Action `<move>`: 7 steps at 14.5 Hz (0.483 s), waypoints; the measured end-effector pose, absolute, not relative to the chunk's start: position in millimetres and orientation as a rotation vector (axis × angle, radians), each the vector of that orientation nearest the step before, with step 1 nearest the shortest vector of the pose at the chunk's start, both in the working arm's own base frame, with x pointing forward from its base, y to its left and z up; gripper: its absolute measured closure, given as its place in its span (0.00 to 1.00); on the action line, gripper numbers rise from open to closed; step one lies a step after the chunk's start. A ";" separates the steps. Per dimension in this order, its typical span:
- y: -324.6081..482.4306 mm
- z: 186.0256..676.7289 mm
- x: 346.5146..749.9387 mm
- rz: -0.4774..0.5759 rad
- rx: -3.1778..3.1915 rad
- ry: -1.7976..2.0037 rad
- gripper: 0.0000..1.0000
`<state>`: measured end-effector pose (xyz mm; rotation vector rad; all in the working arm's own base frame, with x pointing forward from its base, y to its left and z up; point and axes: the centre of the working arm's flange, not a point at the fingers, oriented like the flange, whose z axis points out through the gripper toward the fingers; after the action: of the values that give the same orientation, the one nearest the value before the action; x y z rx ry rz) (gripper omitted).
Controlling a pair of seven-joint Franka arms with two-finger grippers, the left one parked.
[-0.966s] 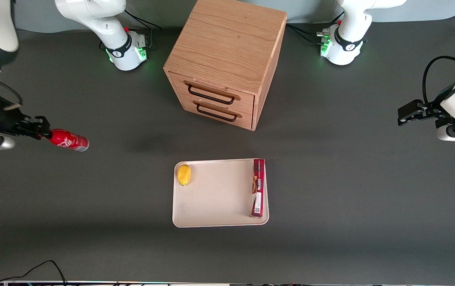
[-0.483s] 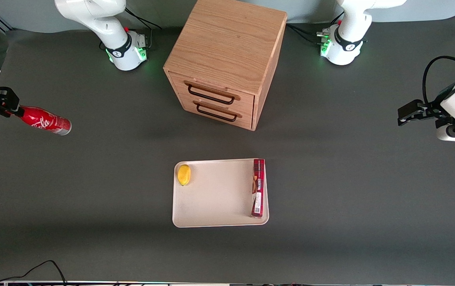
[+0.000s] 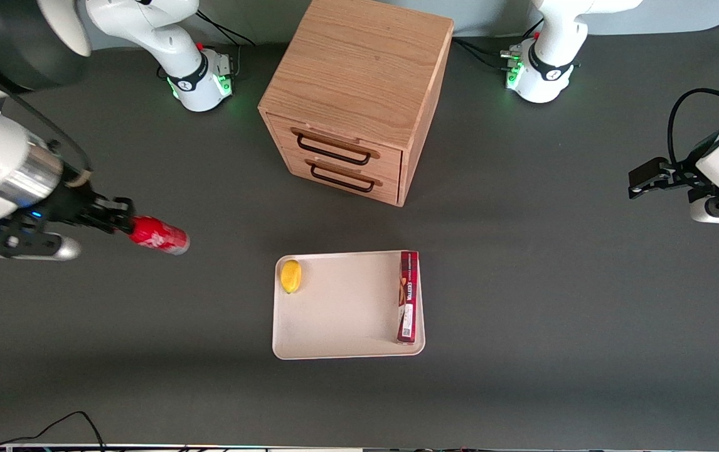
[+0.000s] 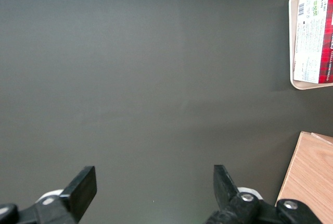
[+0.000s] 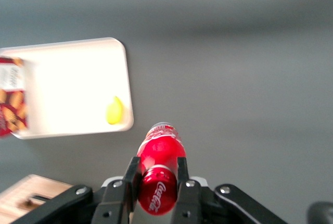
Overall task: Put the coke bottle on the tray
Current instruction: 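Carry the bottle over the tray beside the yellow lemon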
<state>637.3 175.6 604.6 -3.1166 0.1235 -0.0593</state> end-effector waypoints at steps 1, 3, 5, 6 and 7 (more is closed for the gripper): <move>195.9 592.4 644.0 -0.090 -3.104 0.109 0.69; 233.1 565.8 655.0 -0.135 -3.092 0.060 0.69; 261.4 538.0 666.1 -0.172 -3.083 0.015 0.69; 272.1 524.7 671.9 -0.187 -3.079 -0.002 0.69; 282.3 511.9 676.2 -0.195 -3.078 -0.028 0.69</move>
<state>676.2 282.3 511.9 -3.0781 -0.0276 -0.1946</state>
